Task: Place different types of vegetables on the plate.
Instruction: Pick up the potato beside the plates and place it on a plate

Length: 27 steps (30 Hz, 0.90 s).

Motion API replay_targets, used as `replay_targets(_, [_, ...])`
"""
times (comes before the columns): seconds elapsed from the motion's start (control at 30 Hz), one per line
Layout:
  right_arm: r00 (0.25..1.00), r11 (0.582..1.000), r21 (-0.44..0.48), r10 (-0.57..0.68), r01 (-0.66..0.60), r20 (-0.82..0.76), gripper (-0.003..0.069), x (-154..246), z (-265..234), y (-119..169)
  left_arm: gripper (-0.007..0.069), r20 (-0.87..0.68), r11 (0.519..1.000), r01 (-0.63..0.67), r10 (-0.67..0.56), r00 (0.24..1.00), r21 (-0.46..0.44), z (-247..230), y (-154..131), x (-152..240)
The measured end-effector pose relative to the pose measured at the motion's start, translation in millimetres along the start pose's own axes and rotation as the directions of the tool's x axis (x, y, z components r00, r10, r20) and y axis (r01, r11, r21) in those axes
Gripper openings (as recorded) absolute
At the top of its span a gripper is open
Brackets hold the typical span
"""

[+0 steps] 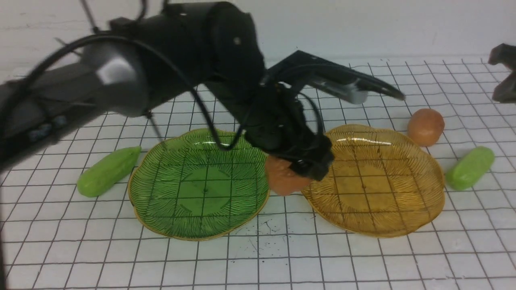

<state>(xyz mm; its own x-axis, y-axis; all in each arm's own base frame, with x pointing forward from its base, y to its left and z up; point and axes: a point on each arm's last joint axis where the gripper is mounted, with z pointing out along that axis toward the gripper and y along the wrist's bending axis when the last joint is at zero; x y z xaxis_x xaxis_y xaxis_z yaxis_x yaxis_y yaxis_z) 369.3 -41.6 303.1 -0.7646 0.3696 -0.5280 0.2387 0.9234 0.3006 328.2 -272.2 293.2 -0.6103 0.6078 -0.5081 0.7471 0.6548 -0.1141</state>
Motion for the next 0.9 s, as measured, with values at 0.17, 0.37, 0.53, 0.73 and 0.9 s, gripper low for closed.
replay_targets(0.17, [0.996,0.999,-0.017,0.048,-0.049,-0.072,0.0308,-22,75,-7,0.052,0.062,1.0,-0.027,0.027,0.998,-0.001,49,0,-34])
replay_targets(0.37, [0.994,0.998,-0.037,0.038,-0.043,-0.105,0.0463,-30,119,-12,0.052,0.055,1.0,-0.026,0.026,0.998,-0.001,86,8,-42])
replay_targets(0.53, [0.994,0.998,-0.048,0.025,-0.03,-0.105,0.0568,-38,145,-14,0.0528,0.09,1.0,-0.022,0.023,0.996,-0.016,108,14,-47])
replay_targets(0.73, [0.988,0.994,-0.066,0.073,-0.082,-0.136,0.0591,-30,176,-20,0.0654,0.077,1.0,-0.008,0.009,0.997,-0.014,122,16,-44])
replay_targets(0.9, [0.986,0.988,-0.114,0.086,-0.102,-0.144,0.0586,-27,186,-18,0.0669,0.051,1.0,-0.008,0.008,0.999,-0.007,121,15,-42])
